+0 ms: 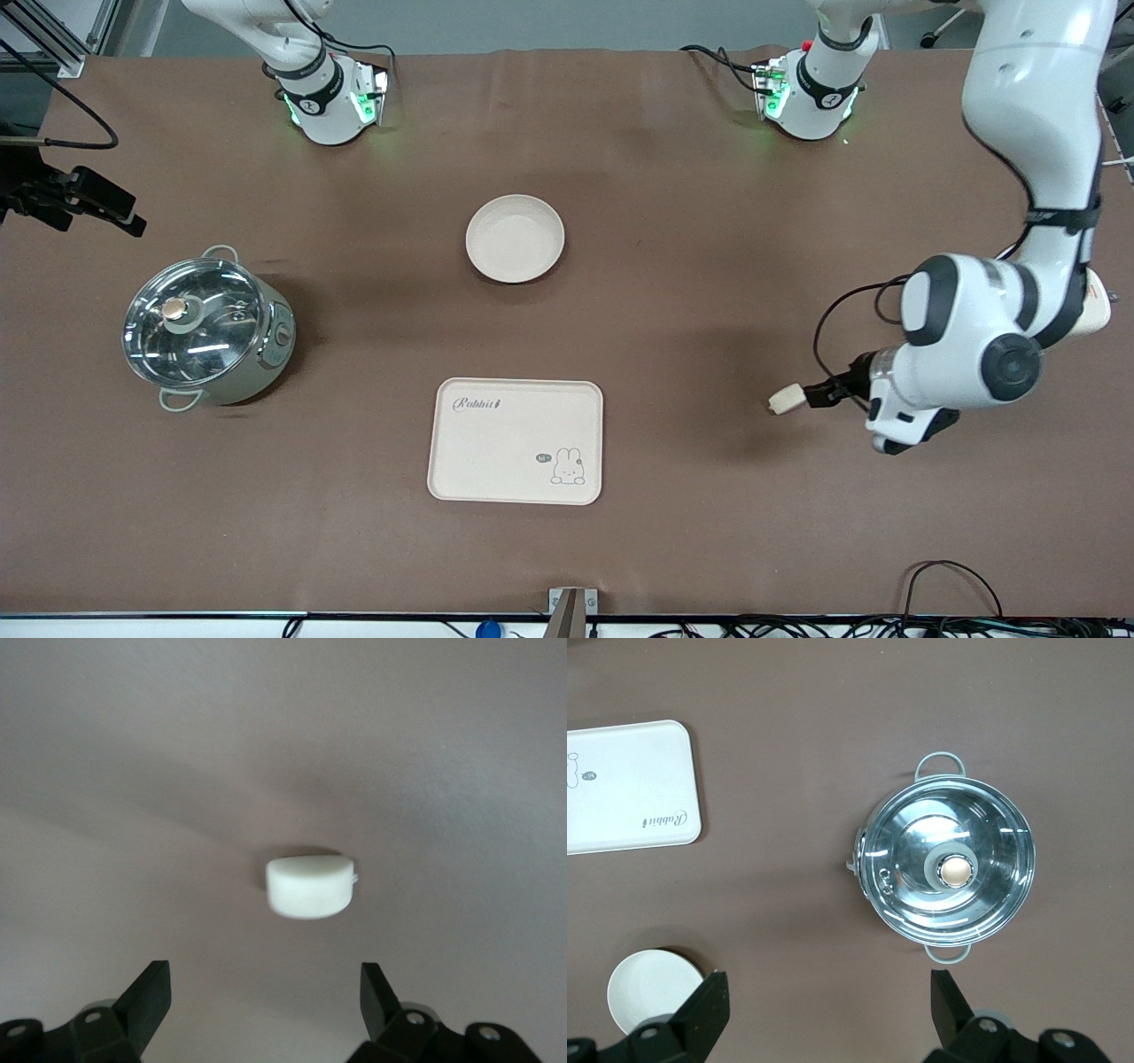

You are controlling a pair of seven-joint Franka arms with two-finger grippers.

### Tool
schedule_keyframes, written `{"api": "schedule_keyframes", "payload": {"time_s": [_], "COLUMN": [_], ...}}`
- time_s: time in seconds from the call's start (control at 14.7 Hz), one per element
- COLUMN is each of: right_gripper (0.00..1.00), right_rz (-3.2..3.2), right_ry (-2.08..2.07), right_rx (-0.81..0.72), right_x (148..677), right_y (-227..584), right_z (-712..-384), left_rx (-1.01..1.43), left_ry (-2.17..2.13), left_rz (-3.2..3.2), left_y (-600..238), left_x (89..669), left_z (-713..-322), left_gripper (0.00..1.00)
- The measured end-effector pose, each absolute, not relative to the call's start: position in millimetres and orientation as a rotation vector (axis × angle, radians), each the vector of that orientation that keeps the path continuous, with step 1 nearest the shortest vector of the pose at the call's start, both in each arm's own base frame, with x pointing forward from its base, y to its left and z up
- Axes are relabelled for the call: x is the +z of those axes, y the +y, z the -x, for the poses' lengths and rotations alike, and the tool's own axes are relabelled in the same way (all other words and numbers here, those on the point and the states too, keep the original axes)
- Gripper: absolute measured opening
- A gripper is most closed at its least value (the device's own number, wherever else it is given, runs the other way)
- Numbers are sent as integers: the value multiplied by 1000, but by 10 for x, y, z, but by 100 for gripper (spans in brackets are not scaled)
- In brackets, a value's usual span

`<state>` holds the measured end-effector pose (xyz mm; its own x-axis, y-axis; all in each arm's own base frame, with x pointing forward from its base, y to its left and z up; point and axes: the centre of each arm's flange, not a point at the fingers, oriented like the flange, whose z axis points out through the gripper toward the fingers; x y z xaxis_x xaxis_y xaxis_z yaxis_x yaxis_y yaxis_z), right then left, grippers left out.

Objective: Place bun in plate and plate on tray
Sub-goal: 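Reach the left gripper to the white bun and grasp it, then carry the bun over the plate while the right gripper approaches the plate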

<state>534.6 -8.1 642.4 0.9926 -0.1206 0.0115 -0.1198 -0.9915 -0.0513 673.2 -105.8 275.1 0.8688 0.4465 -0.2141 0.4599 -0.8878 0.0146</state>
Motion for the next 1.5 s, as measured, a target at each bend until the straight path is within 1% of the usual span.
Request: {"api": "schedule_keyframes", "payload": {"time_s": [0.07, 0.14, 0.2, 0.27, 0.34, 0.41, 0.48, 0.54, 0.61, 0.68, 0.95, 1.09, 1.29, 1.5], "right_gripper": [100, 100, 100, 100, 100, 100, 100, 100, 100, 100, 100, 100, 100, 100], "right_rz": [3085, 3086, 3086, 3086, 3086, 3086, 3086, 3086, 3086, 3086, 3086, 3087, 3088, 3089], "right_ry": [185, 184, 184, 184, 184, 184, 184, 184, 183, 183, 182, 177, 153, 147], "right_rx": [-22, -21, -21, -19, -16, -12, -5, -3, -2, -2, 0, 1, 1, 19], "right_x": [6422, 6421, 6420, 6418, 6415, 6410, 6404, 6401, 6400, 6399, 6395, 6395, 6395, 6385], "right_y": [-77, -75, -74, -74, -74, -74, -74, -73, -72, -72, -70, -55, 25, 46], "right_z": [-5346, -5346, -5347, -5347, -5346, -5345, -5343, -5342, -5343, -5343, -5344, -5344, -5344, -5332], "left_rx": [-307, -296, -290, -292, -298, -304, -311, -315, -318, -319, -318, -327, -343, -370], "left_ry": [760, 789, 801, 808, 815, 819, 822, 822, 822, 822, 817, 807, 839, 886], "left_rz": [-2962, -2951, -2944, -2940, -2937, -2935, -2934, -2934, -2934, -2934, -2934, -2933, -2910, -2873], "left_y": [-1123, -1160, -1173, -1169, -1158, -1148, -1142, -1143, -1147, -1150, -1173, -1317, -1951, -2876], "left_x": [2597, 2461, 2339, 2230, 2136, 2067, 2014, 1993, 1980, 1976, 1983, 2040, 2384, 2727], "left_z": [-6748, -6764, -6773, -6777, -6776, -6773, -6768, -6765, -6762, -6762, -6763, -6751, -6648, -6324], "left_gripper": [91, 91, 87, 87, 82, 74, 74, 67, 56, 43, 11, 7, 7, 7]}}
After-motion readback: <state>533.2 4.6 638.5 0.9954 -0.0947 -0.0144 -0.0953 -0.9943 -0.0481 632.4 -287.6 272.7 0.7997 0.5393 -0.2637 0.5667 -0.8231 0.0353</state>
